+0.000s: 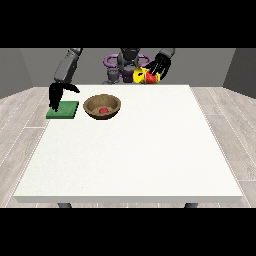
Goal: Pick the cup and pour the ball into the bowl, then pick the bowl and place it on the pad
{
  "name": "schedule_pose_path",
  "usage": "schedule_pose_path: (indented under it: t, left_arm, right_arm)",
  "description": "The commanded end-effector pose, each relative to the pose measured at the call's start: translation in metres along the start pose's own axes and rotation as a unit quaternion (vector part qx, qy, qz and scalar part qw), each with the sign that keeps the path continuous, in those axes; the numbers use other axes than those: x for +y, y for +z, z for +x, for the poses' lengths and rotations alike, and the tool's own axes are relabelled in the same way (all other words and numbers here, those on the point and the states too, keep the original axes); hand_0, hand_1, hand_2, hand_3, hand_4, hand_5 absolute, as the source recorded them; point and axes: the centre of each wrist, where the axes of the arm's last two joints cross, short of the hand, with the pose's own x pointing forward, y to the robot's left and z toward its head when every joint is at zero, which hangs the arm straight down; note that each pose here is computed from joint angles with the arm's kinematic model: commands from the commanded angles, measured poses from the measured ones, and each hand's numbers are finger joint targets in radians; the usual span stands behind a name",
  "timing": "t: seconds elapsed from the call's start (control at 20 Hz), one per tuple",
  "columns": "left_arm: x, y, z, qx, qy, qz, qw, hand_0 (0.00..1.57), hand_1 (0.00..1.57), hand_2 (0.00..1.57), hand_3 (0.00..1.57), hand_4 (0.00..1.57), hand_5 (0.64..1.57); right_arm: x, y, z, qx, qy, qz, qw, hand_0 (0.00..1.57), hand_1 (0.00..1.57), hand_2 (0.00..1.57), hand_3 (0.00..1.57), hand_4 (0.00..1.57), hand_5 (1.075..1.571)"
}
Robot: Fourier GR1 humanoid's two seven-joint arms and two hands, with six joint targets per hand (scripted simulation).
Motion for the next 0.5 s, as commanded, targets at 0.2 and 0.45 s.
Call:
schedule_pose_path:
  t: [0.2, 0.45]
  left_arm:
    - [0.018, 0.001, -0.036, 0.032, 0.26, 0.069, 0.963, 0.52, 0.52, 0.0, 0.0, 0.83, 1.545]
    - [-0.008, 0.028, -0.064, 0.068, 0.337, 0.055, 0.937, 0.0, 0.0, 0.0, 0.0, 0.0, 1.531]
  right_arm:
    - [0.048, -0.031, 0.016, -0.031, -0.045, 0.041, 0.9977, 0.0, 0.0, 0.0, 0.0, 0.39, 1.57]
    - [0.079, -0.037, 0.013, -0.008, -0.034, 0.07, 0.9969, 0.0, 0.0, 0.0, 0.0, 0.33, 1.559]
